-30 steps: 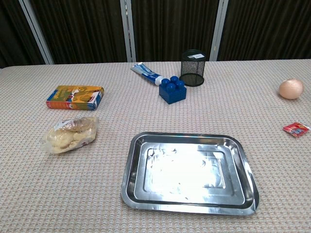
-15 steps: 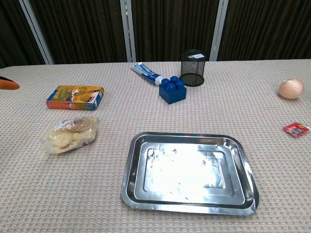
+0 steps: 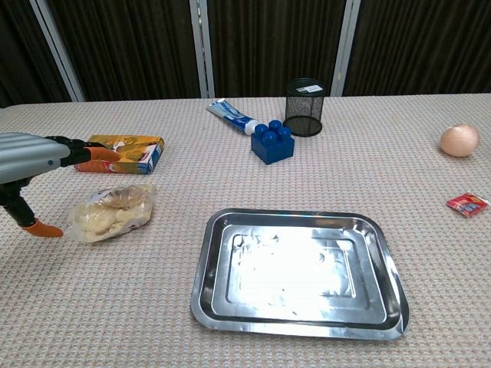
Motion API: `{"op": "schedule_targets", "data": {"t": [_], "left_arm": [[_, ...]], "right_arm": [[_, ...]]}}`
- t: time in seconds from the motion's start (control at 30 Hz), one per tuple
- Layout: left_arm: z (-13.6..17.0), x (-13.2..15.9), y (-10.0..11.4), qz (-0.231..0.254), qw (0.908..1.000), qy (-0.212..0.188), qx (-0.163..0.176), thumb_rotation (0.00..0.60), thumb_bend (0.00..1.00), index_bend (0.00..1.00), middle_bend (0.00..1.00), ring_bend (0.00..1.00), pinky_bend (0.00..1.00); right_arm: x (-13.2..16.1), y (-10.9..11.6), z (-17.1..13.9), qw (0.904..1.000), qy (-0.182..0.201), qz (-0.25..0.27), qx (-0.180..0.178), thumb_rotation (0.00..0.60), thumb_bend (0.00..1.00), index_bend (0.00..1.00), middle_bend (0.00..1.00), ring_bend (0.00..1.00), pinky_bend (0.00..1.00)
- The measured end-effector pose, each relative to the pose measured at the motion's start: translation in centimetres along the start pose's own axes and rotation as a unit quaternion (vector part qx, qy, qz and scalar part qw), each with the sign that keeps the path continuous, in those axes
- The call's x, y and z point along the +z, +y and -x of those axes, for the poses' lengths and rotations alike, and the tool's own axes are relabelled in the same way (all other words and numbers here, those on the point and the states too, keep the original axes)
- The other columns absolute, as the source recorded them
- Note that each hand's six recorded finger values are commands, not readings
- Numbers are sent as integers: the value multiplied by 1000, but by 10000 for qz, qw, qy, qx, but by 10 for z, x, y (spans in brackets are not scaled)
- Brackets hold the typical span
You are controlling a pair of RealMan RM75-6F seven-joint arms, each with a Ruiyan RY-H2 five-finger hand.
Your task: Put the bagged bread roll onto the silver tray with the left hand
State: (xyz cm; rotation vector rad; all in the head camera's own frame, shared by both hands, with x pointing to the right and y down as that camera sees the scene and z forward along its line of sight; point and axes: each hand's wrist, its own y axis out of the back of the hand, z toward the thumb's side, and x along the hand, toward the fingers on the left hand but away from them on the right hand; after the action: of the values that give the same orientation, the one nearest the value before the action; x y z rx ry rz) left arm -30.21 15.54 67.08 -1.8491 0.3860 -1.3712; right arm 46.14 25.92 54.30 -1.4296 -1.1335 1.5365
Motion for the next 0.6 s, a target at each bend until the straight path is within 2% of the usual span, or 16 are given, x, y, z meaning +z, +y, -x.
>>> {"op": "schedule_targets", "data": {"t": [0.3, 0.37, 0.4, 0.47, 0.53, 0.6], "left_arm": [[-28, 11, -12, -21, 9996, 39, -276, 600, 174, 42, 0, 0, 0], [-34, 12, -15, 29, 9993, 69, -360, 600, 217, 67, 0, 0, 0], [-36, 13, -17, 63, 9991, 77, -400, 600, 270, 109, 0, 0, 21], [-42, 15, -20, 160, 9987, 87, -482, 600, 378, 234, 6, 20, 148], [-47, 19, -21, 277, 9982, 88, -521, 600, 471, 413, 85, 136, 358], [-51, 22, -20, 405, 9980, 94, -476, 600, 514, 508, 159, 223, 447]], "right_arm": [[-4, 1, -3, 10000, -77, -3, -13, 600, 95, 57, 0, 0, 7], [-5, 0, -3, 10000, -80, -3, -10, 600, 95, 57, 0, 0, 7], [-5, 0, -3, 10000, -81, -2, -7, 600, 95, 56, 0, 0, 7], [-4, 0, -3, 10000, -74, 1, -5, 600, 95, 56, 0, 0, 7], [-4, 0, -3, 10000, -72, 3, -12, 600, 96, 56, 0, 0, 7], [-4, 0, -3, 10000, -76, -2, -15, 600, 95, 57, 0, 0, 7]]}}
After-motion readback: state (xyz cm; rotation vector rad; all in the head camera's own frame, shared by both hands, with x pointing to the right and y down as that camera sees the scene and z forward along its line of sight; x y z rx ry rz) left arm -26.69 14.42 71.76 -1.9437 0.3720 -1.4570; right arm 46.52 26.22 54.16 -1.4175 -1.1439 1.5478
